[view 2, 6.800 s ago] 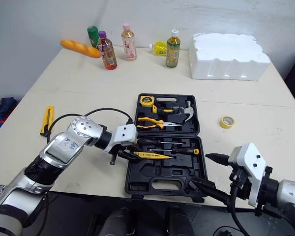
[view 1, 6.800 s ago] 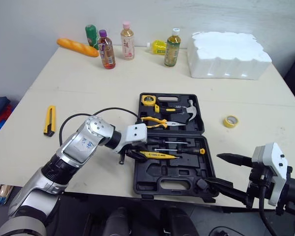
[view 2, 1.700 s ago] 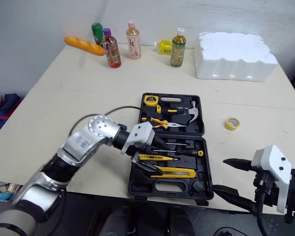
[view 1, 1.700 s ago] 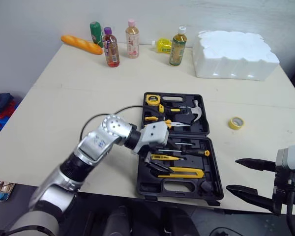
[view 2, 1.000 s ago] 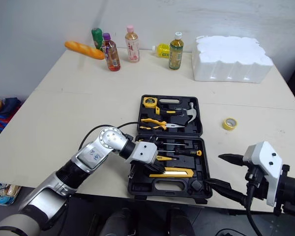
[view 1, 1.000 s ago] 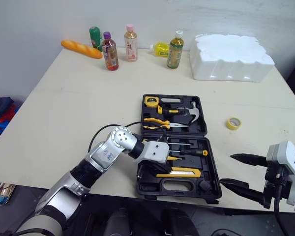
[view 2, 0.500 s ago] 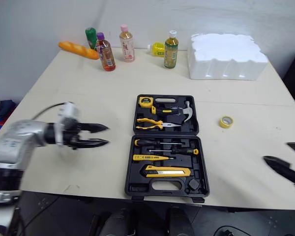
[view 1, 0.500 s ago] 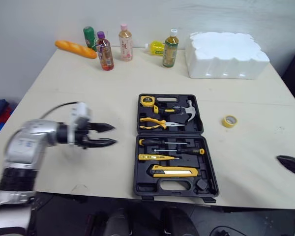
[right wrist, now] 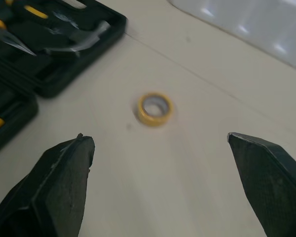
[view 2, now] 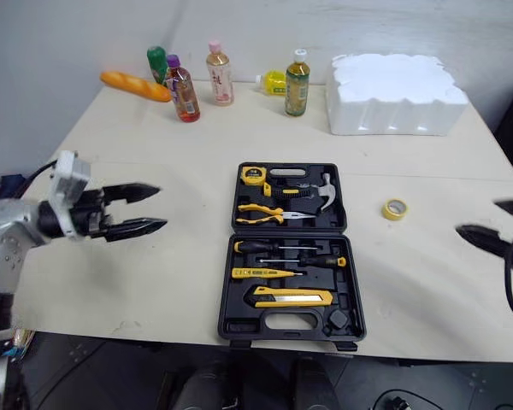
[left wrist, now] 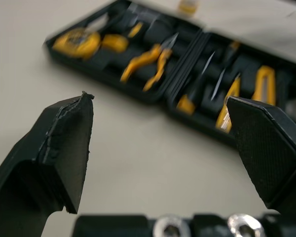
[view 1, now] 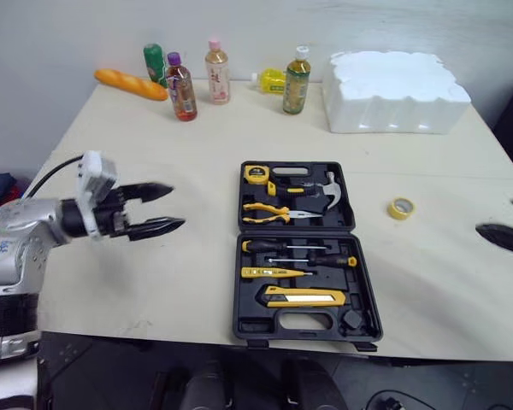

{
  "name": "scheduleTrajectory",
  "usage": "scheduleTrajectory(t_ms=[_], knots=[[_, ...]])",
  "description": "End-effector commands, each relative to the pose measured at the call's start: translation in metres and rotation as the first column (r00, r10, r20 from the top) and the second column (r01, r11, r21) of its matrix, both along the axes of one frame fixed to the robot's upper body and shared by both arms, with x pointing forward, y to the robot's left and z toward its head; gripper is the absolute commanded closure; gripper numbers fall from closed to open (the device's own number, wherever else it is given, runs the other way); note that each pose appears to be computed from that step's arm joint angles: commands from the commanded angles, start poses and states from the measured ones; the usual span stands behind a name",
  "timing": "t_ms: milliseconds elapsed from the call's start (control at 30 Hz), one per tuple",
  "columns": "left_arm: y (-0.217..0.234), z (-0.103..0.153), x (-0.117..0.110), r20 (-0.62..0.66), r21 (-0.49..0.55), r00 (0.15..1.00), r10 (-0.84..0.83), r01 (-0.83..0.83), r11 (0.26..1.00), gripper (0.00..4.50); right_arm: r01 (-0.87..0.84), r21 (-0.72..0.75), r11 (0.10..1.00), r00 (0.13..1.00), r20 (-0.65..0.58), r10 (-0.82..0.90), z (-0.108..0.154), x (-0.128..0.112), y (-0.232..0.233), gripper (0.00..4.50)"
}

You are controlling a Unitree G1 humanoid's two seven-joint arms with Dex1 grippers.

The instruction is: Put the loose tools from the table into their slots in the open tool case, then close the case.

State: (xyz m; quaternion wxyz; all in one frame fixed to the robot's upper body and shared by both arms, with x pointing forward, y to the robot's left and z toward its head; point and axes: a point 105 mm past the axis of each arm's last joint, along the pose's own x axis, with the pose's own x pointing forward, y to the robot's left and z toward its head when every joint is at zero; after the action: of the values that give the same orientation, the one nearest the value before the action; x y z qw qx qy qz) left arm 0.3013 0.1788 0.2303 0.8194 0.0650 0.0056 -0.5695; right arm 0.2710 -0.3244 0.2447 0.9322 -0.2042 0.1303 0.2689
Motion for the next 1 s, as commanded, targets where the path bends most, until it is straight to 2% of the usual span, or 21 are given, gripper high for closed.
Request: scheduleTrajectory(t_ms=[33, 200, 267, 400, 600, 733, 833, 900, 1000], knots=[[-0.03, 0.01, -0.007, 0.053, 0.0, 0.993, -0.107, 0.107, 0.994, 0.03, -0.146, -0.124, 0.981, 0.982, -0.139, 0.128, -0.016, 0.025, 0.023, 0.0], [-0.059, 0.018, -0.011, 0.094, 0.007, 0.977, -0.192, 0.193, 0.981, 0.03, -0.239, -0.299, 0.924, 0.949, -0.273, 0.157, -0.034, 0.055, 0.026, 0.0], [-0.075, 0.025, -0.014, 0.12, -0.007, 0.963, -0.239, 0.242, 0.97, 0.03, -0.255, -0.326, 0.91, 0.939, -0.306, 0.154, -0.041, 0.074, 0.034, 0.0], [-0.089, 0.03, -0.017, 0.151, -0.014, 0.95, -0.272, 0.277, 0.961, 0.03, -0.264, -0.346, 0.9, 0.931, -0.335, 0.145, -0.046, 0.095, 0.042, 0.0], [-0.095, 0.033, -0.018, 0.174, -0.021, 0.945, -0.278, 0.286, 0.958, 0.03, -0.271, -0.363, 0.891, 0.92, -0.371, 0.129, -0.054, 0.108, 0.044, 0.0], [-0.099, 0.032, -0.017, 0.2, -0.012, 0.944, -0.262, 0.27, 0.963, 0.03, -0.272, -0.35, 0.897, 0.906, -0.408, 0.116, -0.074, 0.116, 0.05, 0.0], [-0.098, 0.031, -0.015, 0.205, -0.009, 0.945, -0.255, 0.263, 0.965, 0.03, -0.244, -0.369, 0.897, 0.918, -0.385, 0.091, -0.081, 0.125, 0.05, 0.0], [-0.098, 0.031, -0.015, 0.207, -0.006, 0.945, -0.253, 0.26, 0.966, 0.0, -0.213, -0.379, 0.901, 0.928, -0.368, 0.064, -0.084, 0.13, 0.049, 0.51], [-0.098, 0.03, -0.014, 0.211, 0.002, 0.944, -0.255, 0.26, 0.966, 0.0, -0.186, -0.42, 0.888, 0.939, -0.341, 0.035, -0.087, 0.134, 0.044, 1.82]])
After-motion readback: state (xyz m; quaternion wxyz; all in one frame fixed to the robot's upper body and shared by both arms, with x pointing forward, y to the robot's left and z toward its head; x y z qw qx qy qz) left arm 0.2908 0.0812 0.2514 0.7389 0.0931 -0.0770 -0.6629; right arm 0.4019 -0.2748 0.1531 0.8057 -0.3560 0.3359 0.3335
